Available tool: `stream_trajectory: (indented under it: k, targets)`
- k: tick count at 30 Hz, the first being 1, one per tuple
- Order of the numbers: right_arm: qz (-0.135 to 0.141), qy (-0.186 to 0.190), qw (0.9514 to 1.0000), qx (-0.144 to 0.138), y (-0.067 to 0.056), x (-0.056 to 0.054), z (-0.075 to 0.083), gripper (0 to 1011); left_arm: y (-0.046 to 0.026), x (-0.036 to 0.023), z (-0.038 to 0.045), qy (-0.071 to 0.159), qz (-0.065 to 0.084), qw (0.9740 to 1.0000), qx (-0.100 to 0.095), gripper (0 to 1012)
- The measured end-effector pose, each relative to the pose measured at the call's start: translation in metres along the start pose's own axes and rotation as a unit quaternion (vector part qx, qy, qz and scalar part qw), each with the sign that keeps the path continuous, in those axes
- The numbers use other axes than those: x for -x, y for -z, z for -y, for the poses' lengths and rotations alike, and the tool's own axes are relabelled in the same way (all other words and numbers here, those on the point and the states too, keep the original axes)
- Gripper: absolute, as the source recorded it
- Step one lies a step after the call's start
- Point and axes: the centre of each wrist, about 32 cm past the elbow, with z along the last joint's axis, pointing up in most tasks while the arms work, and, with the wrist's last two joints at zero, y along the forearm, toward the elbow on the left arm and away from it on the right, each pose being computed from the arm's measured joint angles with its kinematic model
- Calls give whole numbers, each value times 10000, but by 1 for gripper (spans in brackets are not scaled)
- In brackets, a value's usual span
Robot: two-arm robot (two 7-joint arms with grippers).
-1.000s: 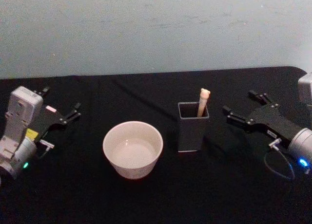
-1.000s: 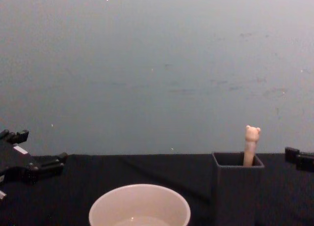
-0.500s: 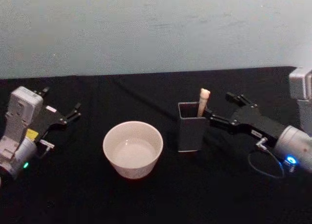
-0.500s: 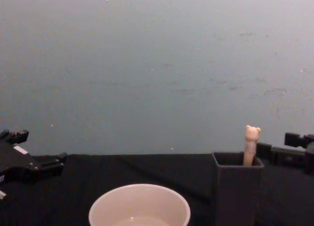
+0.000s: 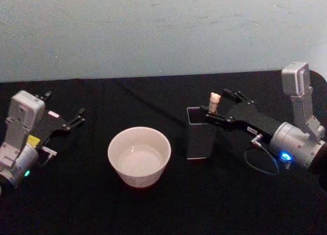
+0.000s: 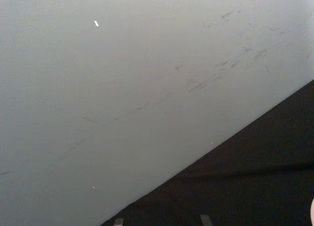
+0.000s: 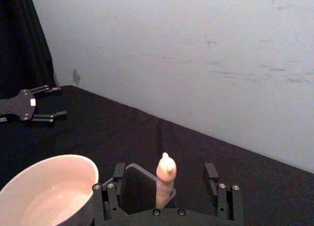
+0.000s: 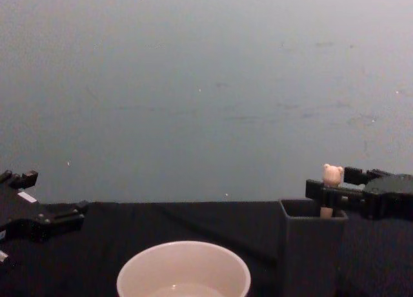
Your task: Pick up the stirring spoon with one hand, stir inside the cup, then place it back in its original position.
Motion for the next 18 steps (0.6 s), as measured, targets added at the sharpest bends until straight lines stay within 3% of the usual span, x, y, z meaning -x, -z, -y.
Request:
stream_trajectory:
  k: [18]
  targets:
    - [-25, 11, 10000, -13, 8, -4, -62, 1002, 0, 0, 0, 1, 0, 10000, -1, 1001]
